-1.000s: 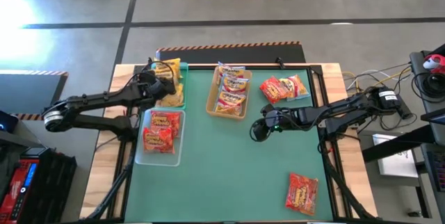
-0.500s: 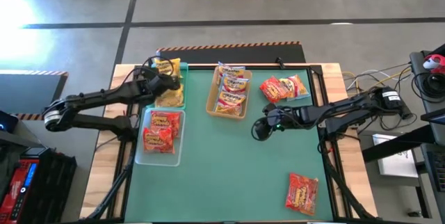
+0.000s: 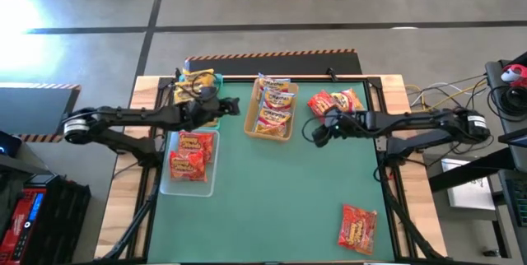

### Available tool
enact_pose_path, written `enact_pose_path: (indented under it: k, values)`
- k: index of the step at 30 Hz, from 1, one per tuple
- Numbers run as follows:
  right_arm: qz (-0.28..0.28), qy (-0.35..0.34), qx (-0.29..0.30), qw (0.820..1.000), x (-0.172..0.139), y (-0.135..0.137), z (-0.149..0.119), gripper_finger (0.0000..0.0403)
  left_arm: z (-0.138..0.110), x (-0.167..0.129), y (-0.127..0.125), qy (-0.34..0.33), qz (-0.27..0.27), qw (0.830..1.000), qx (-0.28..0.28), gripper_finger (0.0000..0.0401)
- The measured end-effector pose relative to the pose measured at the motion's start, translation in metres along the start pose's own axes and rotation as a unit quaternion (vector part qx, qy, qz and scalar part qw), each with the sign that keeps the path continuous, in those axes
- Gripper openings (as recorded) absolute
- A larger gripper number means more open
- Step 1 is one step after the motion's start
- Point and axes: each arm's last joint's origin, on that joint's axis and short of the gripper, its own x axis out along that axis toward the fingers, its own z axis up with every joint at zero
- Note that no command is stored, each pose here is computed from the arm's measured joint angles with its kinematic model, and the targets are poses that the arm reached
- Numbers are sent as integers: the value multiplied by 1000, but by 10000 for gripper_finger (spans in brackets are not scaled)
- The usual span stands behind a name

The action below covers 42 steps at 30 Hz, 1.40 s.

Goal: Sort Maruchan noodles
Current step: Put the orange noodle pack into the white bin

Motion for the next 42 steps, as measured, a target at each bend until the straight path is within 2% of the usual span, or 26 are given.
enact_pose_path:
  k: [7, 10, 14, 18, 24, 30, 34, 38, 42]
  values:
    - [-8, -14, -51, 999, -12, -13, 8, 148, -11, 12, -35, 21, -20, 999, 19, 211]
    - [-9, -8, -32, 999, -15, -16, 7, 148, -16, 17, -54, 34, -38, 998, 28, 210]
    - [27, 60, 25, 998, -16, -17, 0, 148, -27, 24, -84, 65, -67, 994, 62, 210]
    - [36, 71, 18, 997, -15, -16, -1, 148, -35, 31, -107, 79, -65, 990, 98, 210]
    - [-23, 16, 29, 999, -11, -30, 12, 148, -43, 44, -116, 108, -27, 985, 134, 210]
    - [-62, -8, 82, 995, -5, -49, 36, 148, -42, 45, -124, 114, -38, 984, 132, 210]
    - [-83, -4, 95, 992, 5, -53, 52, 148, -42, 45, -124, 114, -38, 983, 135, 210]
    - [-106, 12, 63, 992, 19, -55, 67, 148, -42, 44, -125, 114, -39, 984, 134, 210]
    - [-124, 39, -8, 991, 34, -59, 74, 148, -45, 41, -127, 117, -43, 983, 137, 210]
